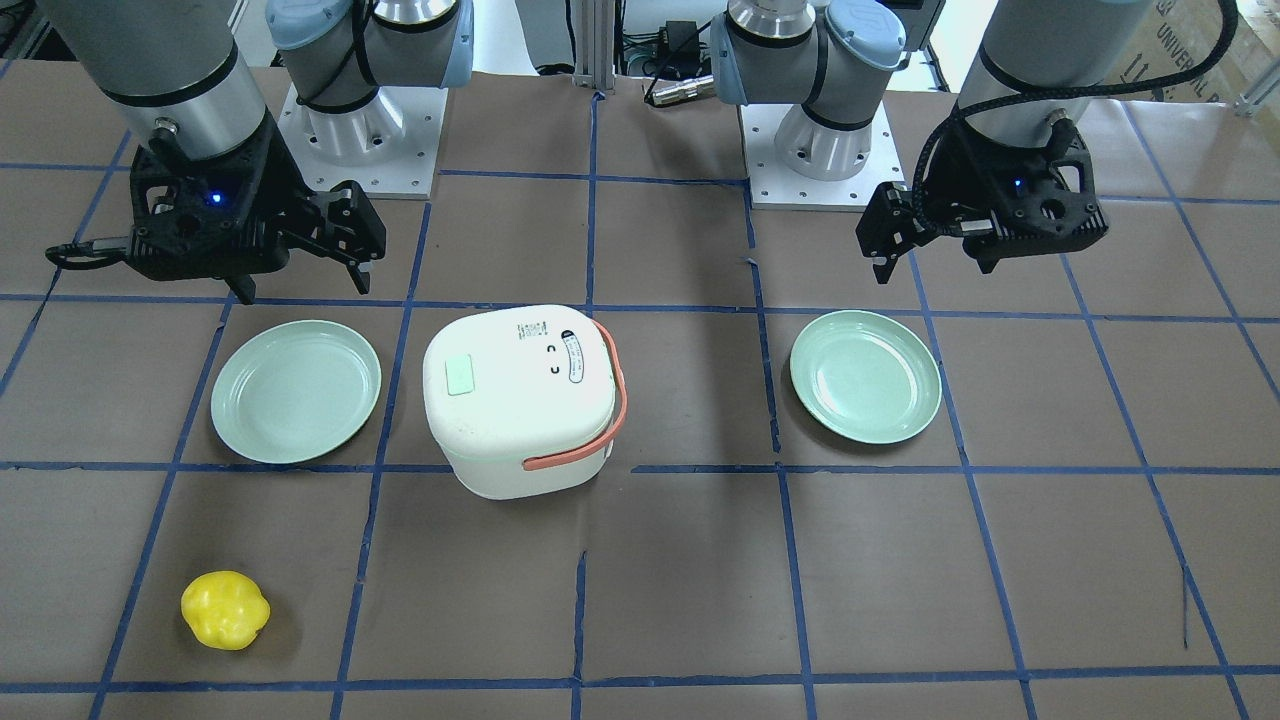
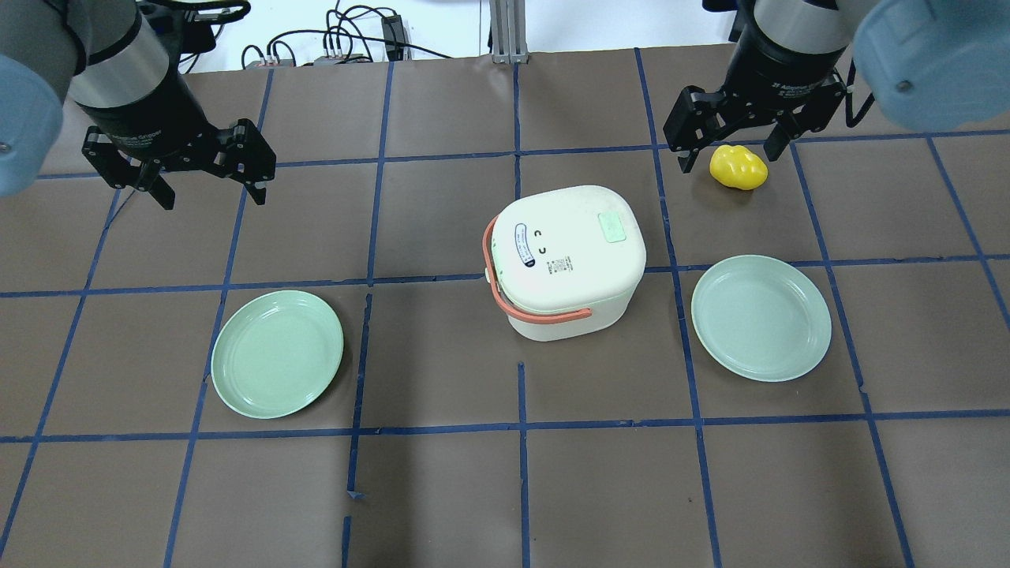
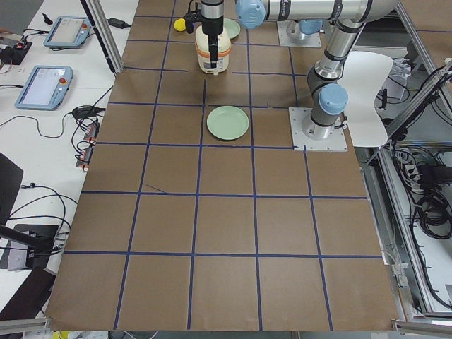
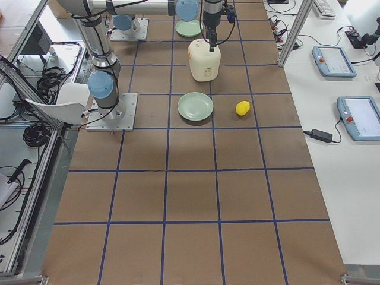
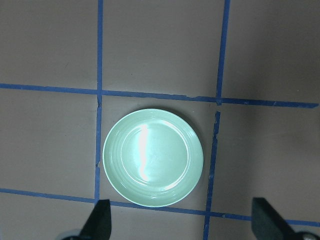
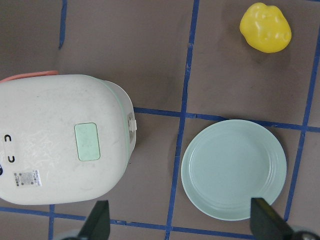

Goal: Press rice cooker button
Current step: 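Move the right gripper toward the rice cooker's green button panel, then lower the right gripper onto the green button on the cooker lid, then press down on the green button with the right gripper fingertips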

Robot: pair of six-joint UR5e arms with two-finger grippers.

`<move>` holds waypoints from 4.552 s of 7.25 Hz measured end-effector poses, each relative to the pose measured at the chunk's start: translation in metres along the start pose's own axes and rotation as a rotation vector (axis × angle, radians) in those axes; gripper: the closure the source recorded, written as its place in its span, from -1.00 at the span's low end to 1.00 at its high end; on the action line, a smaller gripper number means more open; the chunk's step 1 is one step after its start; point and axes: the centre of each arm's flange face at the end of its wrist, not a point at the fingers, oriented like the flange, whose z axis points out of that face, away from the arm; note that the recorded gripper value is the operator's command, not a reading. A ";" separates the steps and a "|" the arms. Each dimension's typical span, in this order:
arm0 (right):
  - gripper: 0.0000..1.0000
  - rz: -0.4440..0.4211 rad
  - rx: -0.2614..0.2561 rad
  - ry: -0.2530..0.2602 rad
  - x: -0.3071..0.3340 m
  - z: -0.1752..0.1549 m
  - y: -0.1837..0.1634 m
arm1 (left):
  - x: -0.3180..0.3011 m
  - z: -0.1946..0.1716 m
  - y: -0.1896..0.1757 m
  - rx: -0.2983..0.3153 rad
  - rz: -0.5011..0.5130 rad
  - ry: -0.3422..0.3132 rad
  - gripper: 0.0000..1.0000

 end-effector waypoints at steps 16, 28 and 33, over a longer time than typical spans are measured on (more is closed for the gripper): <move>-0.07 0.009 0.010 -0.006 -0.037 0.009 -0.007 | 0.000 0.000 0.000 0.000 0.000 0.000 -1.00; 0.61 0.022 -0.073 -0.054 -0.085 0.128 -0.049 | 0.000 0.000 0.000 0.000 0.000 0.000 -1.00; 0.61 0.052 -0.060 -0.039 -0.084 0.115 -0.045 | 0.000 0.000 0.000 0.000 0.000 0.000 -1.00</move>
